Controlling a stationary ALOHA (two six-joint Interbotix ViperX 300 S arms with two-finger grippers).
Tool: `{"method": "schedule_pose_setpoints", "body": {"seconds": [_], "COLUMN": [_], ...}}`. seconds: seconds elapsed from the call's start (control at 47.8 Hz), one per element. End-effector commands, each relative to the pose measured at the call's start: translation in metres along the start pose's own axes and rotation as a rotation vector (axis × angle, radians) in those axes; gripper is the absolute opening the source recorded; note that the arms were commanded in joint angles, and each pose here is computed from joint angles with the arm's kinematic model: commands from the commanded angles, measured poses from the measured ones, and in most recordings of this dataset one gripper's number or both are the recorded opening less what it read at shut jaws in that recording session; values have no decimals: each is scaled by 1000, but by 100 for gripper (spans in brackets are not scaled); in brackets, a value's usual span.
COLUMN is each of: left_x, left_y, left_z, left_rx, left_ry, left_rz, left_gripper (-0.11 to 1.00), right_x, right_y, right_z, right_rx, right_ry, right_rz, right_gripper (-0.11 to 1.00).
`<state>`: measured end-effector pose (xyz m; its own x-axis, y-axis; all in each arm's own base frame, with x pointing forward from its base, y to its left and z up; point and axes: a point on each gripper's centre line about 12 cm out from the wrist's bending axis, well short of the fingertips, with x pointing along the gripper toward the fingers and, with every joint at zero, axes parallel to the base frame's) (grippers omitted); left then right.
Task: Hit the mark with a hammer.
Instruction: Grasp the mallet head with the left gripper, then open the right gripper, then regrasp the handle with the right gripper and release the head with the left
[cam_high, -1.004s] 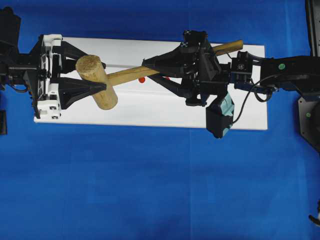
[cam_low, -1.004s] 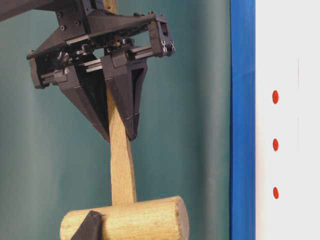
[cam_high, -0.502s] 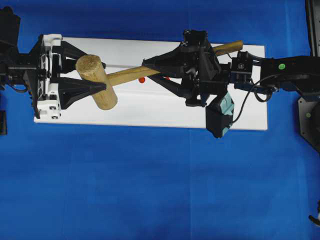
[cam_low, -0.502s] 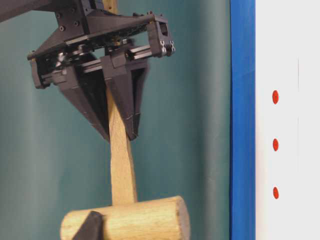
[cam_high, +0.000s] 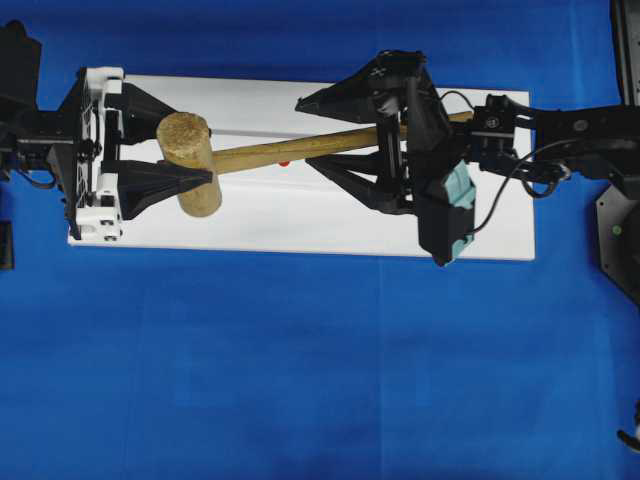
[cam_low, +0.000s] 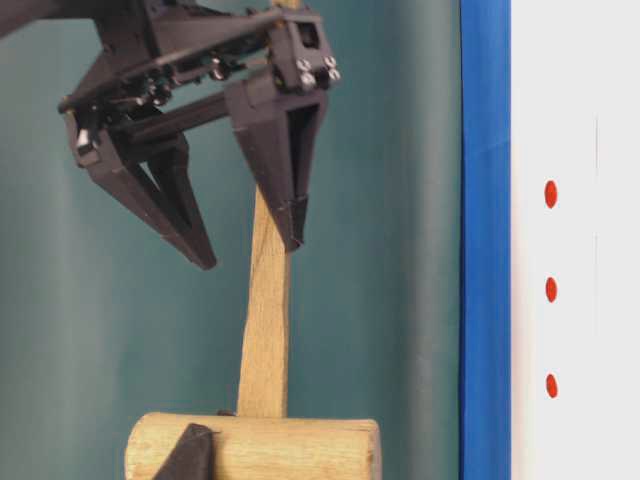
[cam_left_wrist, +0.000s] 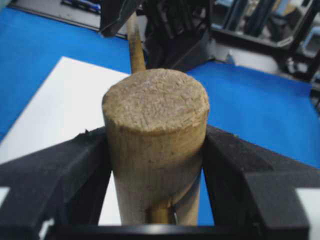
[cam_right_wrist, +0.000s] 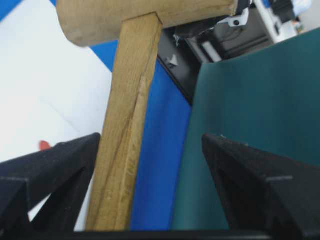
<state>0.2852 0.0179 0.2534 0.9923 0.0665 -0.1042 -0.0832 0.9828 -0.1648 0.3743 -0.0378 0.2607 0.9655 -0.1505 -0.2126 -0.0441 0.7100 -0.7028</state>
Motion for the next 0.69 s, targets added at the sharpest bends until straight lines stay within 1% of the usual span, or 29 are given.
{"method": "schedule_pose_setpoints", "body": {"seconds": [0.0,0.063,0.084,0.146,0.23,0.272,0.314,0.355,0.523,0.669], "left_x": [1,1,1,2,3,4,4,5,8,10], "left_y": [-1,-1,-1,-1,0,0,0,0,-3,-11], "left_z": [8,8,8,8,9,9,10,10,10,18], "left_rx": [93,170,205,274,348,371,383,386,382,378], "left_ry": [-20,-17,-14,-12,-15,-15,-15,-17,-17,-47], "left_rz": [0,1,1,2,5,5,5,5,-2,-24], "left_gripper": [48,48,48,48,48,48,48,48,48,48], "right_x": [-6,-6,-6,-6,-6,-6,-6,-6,-4,2], "right_y": [-9,-8,-7,-6,-5,-5,-5,-5,-5,-3], "right_z": [15,15,14,13,13,13,13,13,11,5], "right_rx": [53,102,118,172,226,250,272,288,348,379], "right_ry": [-29,-15,-9,6,15,17,18,18,27,46], "right_rz": [-11,7,14,32,48,50,50,50,47,48], "right_gripper": [95,95,95,95,95,95,95,95,95,95]}}
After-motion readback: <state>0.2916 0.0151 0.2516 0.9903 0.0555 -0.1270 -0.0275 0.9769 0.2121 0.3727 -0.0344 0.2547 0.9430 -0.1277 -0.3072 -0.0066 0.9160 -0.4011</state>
